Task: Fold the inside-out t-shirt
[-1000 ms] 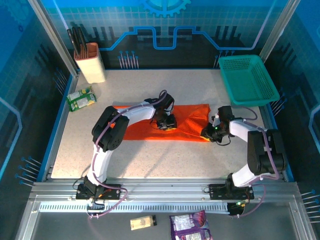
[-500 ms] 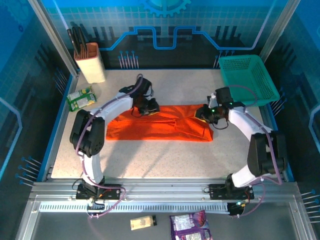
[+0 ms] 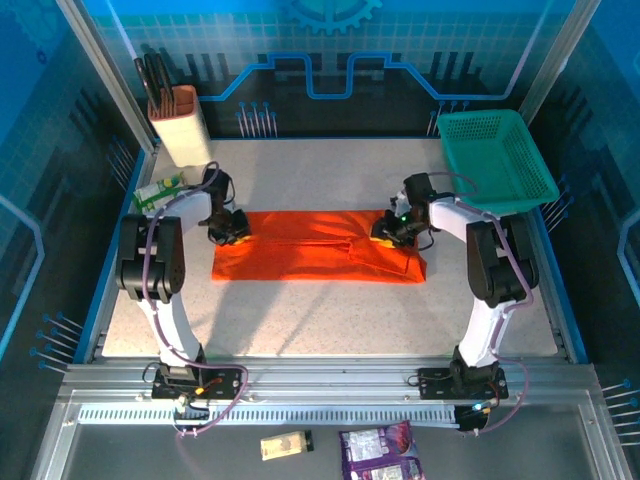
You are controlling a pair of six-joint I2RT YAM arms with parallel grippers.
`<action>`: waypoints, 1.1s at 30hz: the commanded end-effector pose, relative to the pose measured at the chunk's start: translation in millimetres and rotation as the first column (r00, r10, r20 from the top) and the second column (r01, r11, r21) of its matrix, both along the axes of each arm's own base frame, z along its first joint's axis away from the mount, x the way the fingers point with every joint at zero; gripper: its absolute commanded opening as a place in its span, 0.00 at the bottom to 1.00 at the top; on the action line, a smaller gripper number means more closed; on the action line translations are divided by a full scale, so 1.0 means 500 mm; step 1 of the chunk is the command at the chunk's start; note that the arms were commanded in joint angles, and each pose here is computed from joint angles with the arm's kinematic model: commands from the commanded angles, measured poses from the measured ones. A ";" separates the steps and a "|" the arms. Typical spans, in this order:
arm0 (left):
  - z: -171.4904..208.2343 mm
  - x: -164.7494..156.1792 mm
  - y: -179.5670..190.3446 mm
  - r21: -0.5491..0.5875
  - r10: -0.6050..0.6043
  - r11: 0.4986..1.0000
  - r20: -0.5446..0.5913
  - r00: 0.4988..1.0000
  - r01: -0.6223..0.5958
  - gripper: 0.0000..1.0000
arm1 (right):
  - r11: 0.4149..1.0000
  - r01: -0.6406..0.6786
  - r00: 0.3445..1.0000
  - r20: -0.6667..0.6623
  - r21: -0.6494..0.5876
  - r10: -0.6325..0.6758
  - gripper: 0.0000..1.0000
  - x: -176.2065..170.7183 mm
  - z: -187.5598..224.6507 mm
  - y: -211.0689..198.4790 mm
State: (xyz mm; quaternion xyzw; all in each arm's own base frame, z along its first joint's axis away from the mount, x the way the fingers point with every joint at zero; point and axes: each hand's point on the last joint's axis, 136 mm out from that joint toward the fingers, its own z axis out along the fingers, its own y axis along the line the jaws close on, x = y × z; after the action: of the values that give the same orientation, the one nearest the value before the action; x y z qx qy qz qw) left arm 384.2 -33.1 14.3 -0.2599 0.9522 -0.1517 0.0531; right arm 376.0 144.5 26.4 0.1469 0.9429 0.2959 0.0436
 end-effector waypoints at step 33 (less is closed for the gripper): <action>0.045 -0.045 -0.004 -0.103 0.030 0.994 0.054 0.998 -0.024 0.19 | 0.832 -0.331 0.943 -0.169 -0.445 0.285 0.54 -0.020 -0.004 -0.133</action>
State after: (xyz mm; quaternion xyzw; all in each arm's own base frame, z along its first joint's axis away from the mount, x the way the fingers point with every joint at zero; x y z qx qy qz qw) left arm 370.8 -32.7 31.1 -0.2717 0.9370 -0.2067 0.0740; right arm 366.5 74.4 23.4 0.0144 0.9972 0.0730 -0.0049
